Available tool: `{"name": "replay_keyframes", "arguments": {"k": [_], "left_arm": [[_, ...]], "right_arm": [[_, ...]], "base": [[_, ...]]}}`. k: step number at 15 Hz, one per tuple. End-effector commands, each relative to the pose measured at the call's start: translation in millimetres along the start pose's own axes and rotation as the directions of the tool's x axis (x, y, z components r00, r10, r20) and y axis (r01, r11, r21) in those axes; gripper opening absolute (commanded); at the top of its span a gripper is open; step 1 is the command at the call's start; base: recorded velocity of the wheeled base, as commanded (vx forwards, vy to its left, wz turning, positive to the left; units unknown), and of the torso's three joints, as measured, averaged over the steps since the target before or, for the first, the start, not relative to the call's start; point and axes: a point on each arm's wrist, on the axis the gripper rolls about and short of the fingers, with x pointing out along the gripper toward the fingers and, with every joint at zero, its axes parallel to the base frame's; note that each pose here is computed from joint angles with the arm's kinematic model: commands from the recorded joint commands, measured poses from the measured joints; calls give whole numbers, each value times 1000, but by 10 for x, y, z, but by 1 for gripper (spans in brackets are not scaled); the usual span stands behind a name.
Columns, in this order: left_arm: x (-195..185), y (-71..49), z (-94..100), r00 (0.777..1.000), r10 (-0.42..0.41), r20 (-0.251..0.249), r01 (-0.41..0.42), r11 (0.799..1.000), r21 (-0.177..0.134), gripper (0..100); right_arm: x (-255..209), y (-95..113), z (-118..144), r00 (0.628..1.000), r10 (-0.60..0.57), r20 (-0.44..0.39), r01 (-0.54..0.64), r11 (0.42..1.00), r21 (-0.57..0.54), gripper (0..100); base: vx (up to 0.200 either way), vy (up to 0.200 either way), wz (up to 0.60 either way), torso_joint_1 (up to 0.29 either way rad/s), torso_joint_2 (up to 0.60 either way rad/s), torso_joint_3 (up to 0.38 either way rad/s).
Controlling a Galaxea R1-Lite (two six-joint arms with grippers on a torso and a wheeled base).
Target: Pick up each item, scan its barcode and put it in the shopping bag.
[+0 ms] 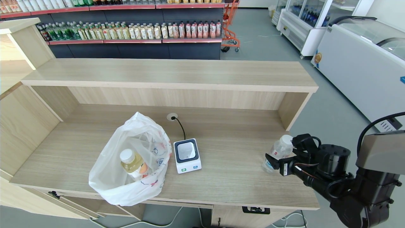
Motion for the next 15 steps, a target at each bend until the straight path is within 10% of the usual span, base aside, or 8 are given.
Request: {"name": "replay_keyframes", "arguments": {"k": [1,15], "left_arm": [[0,0,0,1000,0,0,0,1000,0,100],[0,0,0,1000,0,0,0,1000,0,100]], "right_arm": [[30,27,-35,1000,10,-8,-10,1000,-2,100],[280,74,-51,999,29,30,-28,999,-29,100]], "base": [[0,0,0,0,0,0],[0,0,0,0,0,0]]}}
